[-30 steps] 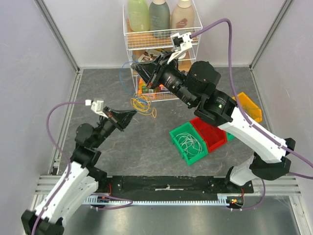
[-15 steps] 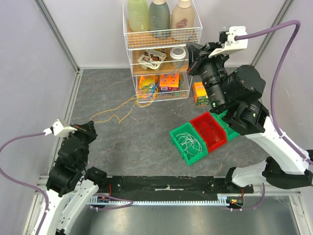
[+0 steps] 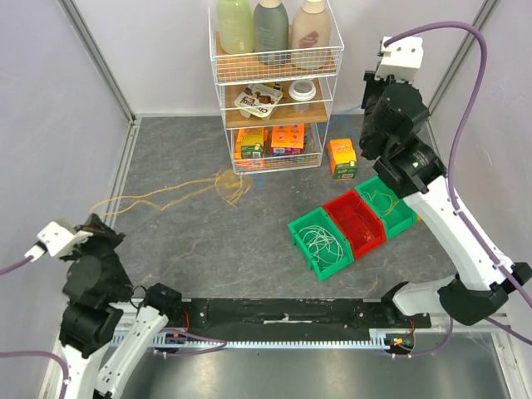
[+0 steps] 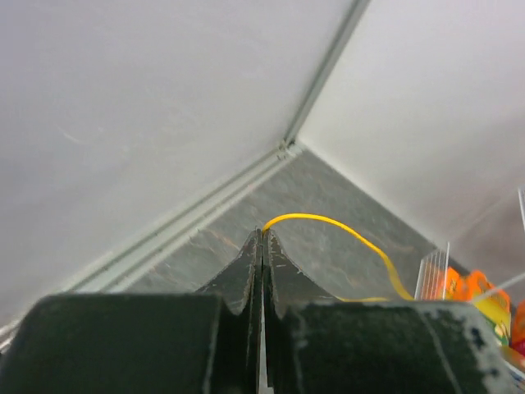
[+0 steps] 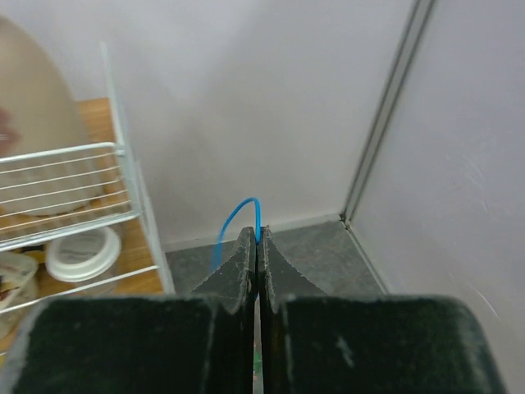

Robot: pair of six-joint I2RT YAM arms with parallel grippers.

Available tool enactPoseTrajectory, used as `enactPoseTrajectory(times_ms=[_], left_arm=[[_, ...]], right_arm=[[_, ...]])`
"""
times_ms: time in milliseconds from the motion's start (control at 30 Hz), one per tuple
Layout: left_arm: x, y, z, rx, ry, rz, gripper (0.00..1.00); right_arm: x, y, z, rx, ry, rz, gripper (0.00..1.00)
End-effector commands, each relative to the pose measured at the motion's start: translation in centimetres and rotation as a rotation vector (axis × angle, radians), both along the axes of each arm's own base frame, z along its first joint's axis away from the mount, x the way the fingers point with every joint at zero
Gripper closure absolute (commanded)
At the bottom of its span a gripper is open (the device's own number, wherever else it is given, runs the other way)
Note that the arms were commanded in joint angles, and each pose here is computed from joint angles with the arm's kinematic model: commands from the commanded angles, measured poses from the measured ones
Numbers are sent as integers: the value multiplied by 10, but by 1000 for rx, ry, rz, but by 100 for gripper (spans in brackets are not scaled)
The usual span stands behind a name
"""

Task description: Untangle the cables

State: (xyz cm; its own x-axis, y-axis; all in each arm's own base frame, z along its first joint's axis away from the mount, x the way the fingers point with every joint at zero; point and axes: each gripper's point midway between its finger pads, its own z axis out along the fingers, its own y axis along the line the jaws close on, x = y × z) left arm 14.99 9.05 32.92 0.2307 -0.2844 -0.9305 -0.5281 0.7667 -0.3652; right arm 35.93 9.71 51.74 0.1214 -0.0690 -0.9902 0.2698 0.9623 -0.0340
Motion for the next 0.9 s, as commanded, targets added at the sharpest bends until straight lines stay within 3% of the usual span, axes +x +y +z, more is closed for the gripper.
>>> enactPoseTrajectory(times_ms=[0, 167, 300, 433, 567, 867], left_arm=[[-42, 38, 45, 81, -73, 170, 98], [-59, 46, 72, 160, -123, 169, 98], [-38, 16, 83, 166, -144, -41, 98], [-4, -20, 62, 93, -90, -194, 98], [33, -66, 30, 33, -14, -380, 98], [60, -95, 21, 39, -1, -477, 98]], right_arm=[[22, -10, -28, 53, 38, 22, 100], [43, 39, -73, 70, 127, 238, 100], [40, 87, -98, 83, 169, 452, 100], [32, 73, -96, 79, 167, 394, 100], [12, 24, -76, 52, 166, 208, 100], [-51, -58, -29, 77, 138, -50, 100]])
